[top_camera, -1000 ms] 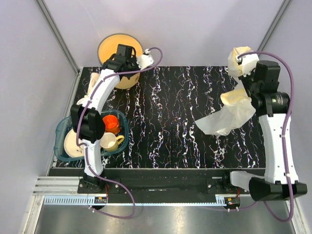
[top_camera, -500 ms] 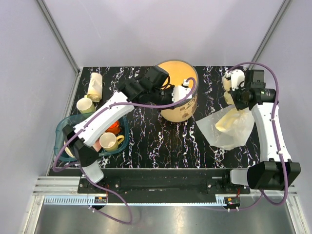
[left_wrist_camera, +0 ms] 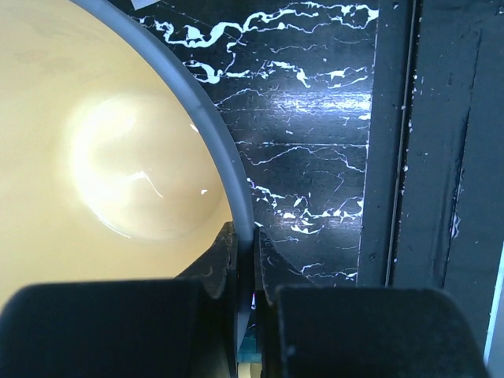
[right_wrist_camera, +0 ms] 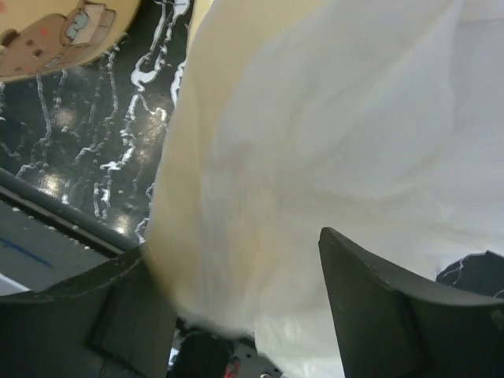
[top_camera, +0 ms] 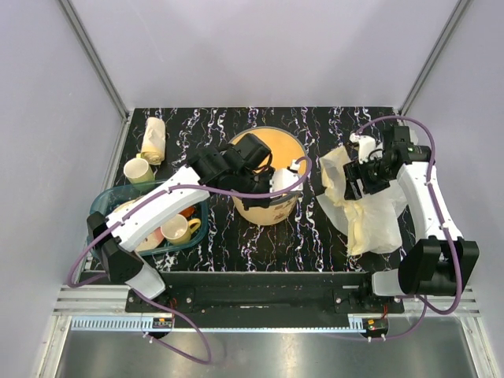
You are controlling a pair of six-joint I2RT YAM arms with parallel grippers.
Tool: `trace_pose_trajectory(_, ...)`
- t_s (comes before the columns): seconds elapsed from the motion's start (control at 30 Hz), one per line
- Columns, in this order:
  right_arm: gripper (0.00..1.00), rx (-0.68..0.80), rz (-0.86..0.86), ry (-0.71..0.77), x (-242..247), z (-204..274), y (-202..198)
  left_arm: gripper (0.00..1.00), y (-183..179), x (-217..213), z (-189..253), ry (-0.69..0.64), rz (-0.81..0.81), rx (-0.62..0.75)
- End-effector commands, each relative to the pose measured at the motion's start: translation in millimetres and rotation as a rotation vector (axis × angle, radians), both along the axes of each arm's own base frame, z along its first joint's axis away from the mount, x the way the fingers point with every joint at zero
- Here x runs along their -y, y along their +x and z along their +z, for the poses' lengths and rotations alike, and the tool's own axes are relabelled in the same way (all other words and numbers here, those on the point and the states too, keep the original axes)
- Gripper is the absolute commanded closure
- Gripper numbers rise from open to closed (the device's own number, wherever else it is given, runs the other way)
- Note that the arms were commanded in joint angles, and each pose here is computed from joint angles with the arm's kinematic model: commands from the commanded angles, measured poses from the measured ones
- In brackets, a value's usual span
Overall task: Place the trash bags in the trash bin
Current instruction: Place the trash bag at the center of the board, then place the trash bin at the center of the board.
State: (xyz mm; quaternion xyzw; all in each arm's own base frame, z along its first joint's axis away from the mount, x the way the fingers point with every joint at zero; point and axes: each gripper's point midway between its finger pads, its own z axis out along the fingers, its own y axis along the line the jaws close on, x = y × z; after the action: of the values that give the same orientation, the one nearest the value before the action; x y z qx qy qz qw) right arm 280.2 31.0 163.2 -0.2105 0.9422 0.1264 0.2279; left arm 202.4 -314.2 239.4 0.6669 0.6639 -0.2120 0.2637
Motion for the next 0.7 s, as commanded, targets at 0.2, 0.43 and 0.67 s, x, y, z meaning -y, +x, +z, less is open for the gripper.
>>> trace_pose_trajectory(0.2,0.08,0.167,0.042,0.194,-34.3,102.3,-6.9,1.0,-4.2,-0.5,22.9,-0.072,-0.016,0.079)
trace_pose_trajectory(0.43,0.19,0.13,0.057,0.565,-88.8,156.6,-4.0,0.95,-7.6,6.6,15.7,-0.058,-0.053,0.073)
trace_pose_trajectory(0.67,0.15,0.233,0.027,0.397,-117.9,164.4,40.8,0.92,-33.0,15.8,30.2,-0.054,-0.135,0.049)
